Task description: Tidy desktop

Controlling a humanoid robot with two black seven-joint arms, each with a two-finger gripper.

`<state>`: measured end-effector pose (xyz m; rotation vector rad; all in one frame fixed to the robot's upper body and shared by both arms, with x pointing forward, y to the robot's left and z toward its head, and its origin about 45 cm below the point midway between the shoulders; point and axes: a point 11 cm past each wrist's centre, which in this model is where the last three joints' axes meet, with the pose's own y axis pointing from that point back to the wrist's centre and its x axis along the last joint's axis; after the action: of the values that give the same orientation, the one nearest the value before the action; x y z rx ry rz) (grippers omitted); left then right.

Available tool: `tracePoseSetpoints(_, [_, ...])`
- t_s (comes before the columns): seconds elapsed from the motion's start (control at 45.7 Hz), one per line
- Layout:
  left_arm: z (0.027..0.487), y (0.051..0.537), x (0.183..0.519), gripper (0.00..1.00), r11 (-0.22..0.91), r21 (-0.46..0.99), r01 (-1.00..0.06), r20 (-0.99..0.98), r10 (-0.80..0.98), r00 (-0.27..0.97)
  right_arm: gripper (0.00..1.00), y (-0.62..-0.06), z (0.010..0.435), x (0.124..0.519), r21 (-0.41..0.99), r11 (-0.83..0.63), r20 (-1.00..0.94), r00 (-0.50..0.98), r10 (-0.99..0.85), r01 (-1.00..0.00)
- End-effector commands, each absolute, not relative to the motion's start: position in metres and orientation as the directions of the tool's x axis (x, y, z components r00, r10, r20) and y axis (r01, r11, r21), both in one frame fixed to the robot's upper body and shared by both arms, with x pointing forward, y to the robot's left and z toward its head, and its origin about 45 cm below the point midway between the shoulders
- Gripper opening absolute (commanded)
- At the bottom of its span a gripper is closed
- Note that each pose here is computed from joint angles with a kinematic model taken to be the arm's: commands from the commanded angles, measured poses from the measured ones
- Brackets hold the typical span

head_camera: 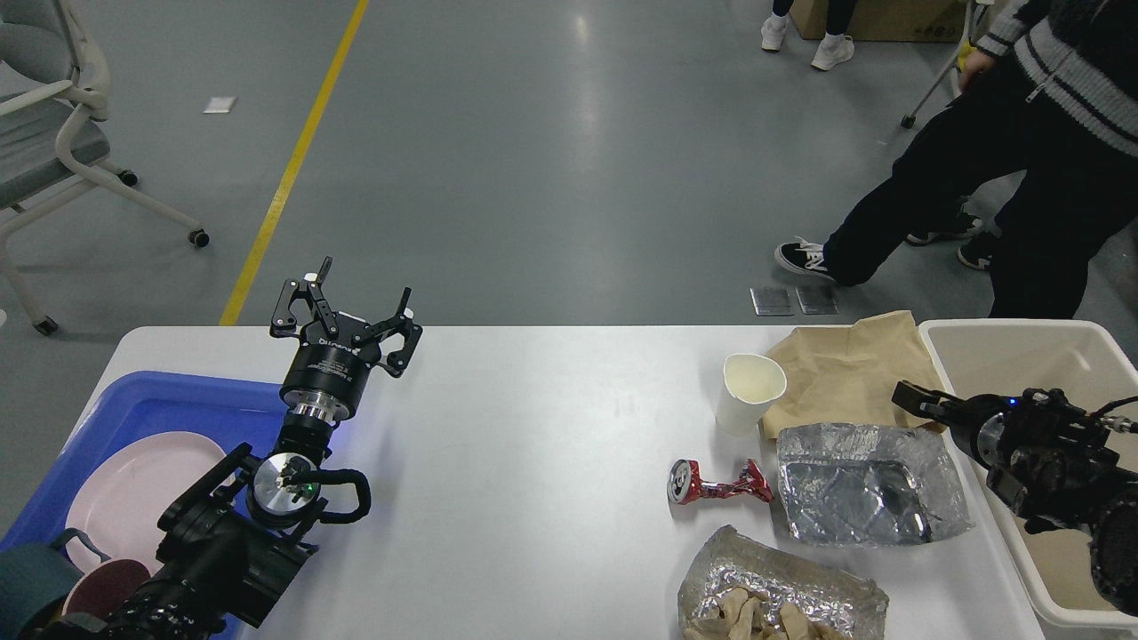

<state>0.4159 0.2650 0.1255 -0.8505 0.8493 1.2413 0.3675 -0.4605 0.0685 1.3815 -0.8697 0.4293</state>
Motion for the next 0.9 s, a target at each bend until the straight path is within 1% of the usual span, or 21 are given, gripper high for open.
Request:
tracePoseSetpoints(0.0, [0.126, 0.265, 0.416, 0.97, 0.123, -0.078, -0.989, -0.894, 0.430, 0.124, 1.00, -0.461, 0.065, 0.363, 0.674, 0.184, 0.738, 0.641, -0.210, -0.716])
tracePoseSetpoints(0.066, [0.126, 0.265, 0.416, 0.97, 0.123, -0.078, -0.989, -0.894, 0.430, 0.124, 0.98, -0.459, 0.062, 0.362, 0.678, 0.178, 0.734, 0.645, -0.211, -0.713])
tracePoseSetpoints(0.11, [0.126, 0.265, 0.416, 0.97, 0.123, -0.078, -0.989, -0.894, 0.430, 0.124, 0.92, -0.458, 0.060, 0.360, 0.681, 0.178, 0.731, 0.647, -0.215, -0.710])
tracePoseSetpoints(0.131, [0.126, 0.265, 0.416, 0.97, 0.123, -0.078, -0.989, -0.894, 0.430, 0.124, 0.86, -0.459, 0.060, 0.360, 0.680, 0.180, 0.732, 0.646, -0.217, -0.710])
tracePoseSetpoints(0.153, [0.126, 0.265, 0.416, 0.97, 0.123, -0.078, -0.989, -0.894, 0.430, 0.124, 0.76, -0.457, 0.060, 0.361, 0.680, 0.177, 0.732, 0.647, -0.216, -0.711])
tracePoseSetpoints(0.219, [0.126, 0.265, 0.416, 0.97, 0.123, -0.078, -0.989, -0.894, 0.430, 0.124, 0.37, -0.454, 0.058, 0.361, 0.682, 0.174, 0.730, 0.646, -0.224, -0.710])
tracePoseSetpoints(0.241, [0.126, 0.265, 0.416, 0.97, 0.123, -0.078, -0.989, -0.894, 0.430, 0.124, 0.28, -0.454, 0.058, 0.361, 0.681, 0.174, 0.731, 0.645, -0.222, -0.711])
tracePoseSetpoints(0.329, [0.126, 0.265, 0.416, 0.97, 0.123, -0.078, -0.989, -0.894, 0.430, 0.124, 0.04, -0.455, 0.058, 0.361, 0.680, 0.176, 0.731, 0.644, -0.224, -0.711])
tracePoseSetpoints(0.35, [0.126, 0.265, 0.416, 0.97, 0.123, -0.078, -0.989, -0.894, 0.430, 0.124, 0.00, -0.455, 0.058, 0.361, 0.681, 0.177, 0.731, 0.645, -0.224, -0.710])
tracePoseSetpoints(0.723, [0.126, 0.265, 0.416, 0.97, 0.123, -0.078, -0.989, -0.894, 0.430, 0.124, 0.00, -0.461, 0.062, 0.361, 0.675, 0.187, 0.737, 0.635, -0.231, -0.714])
tracePoseSetpoints(0.876, [0.126, 0.265, 0.416, 0.97, 0.123, -0.078, -0.989, -0.894, 0.430, 0.124, 0.00, -0.469, 0.076, 0.370, 0.649, 0.203, 0.759, 0.607, -0.234, -0.733])
